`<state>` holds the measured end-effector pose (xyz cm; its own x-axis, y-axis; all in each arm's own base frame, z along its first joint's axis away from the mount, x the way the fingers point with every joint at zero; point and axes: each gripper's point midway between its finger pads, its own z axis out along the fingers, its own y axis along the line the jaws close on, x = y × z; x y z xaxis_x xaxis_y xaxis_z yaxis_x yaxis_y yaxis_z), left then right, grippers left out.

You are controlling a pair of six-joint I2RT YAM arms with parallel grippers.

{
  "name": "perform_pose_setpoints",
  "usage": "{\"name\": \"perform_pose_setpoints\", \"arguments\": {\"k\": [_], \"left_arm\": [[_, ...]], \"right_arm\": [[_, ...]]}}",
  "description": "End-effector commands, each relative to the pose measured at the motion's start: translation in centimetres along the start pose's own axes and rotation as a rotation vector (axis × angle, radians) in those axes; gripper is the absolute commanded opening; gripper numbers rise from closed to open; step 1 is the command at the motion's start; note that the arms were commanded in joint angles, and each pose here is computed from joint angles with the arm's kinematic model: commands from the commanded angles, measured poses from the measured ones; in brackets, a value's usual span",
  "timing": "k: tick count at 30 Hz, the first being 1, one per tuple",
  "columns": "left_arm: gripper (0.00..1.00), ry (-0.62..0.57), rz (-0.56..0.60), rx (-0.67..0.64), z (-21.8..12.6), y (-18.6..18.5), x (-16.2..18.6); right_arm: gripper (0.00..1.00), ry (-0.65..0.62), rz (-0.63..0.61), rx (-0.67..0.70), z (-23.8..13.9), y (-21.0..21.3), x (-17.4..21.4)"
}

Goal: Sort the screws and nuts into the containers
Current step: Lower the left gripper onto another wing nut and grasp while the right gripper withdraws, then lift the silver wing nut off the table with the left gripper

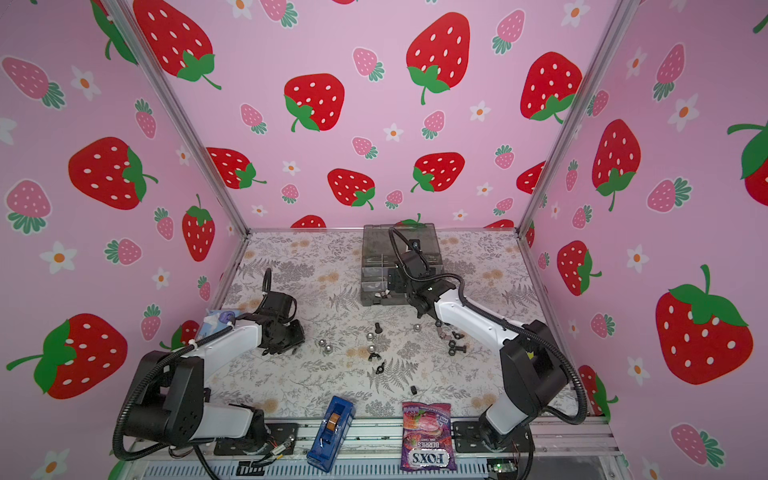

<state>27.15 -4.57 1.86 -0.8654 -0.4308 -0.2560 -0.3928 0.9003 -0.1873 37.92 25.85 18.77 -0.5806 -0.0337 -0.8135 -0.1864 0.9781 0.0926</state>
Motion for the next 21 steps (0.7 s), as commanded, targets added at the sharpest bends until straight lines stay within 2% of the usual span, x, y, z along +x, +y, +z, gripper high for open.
{"name": "perform_pose_setpoints", "arguments": {"k": [1,12,21], "left_arm": [[0.40,0.025,-0.022,0.008,0.5,-0.2,0.1],[0.40,0.067,-0.105,0.037,0.3,-0.1,1.8],[0.40,0.044,-0.126,0.007,-0.6,0.9,2.3]], "right_arm": [[0.98,-0.044,0.032,0.005,-0.9,-0.4,-1.4],[1.00,-0.067,0.036,0.006,-1.4,-0.7,-1.6],[1.00,-0.068,0.044,0.021,-1.5,-1.1,-1.4]]}}
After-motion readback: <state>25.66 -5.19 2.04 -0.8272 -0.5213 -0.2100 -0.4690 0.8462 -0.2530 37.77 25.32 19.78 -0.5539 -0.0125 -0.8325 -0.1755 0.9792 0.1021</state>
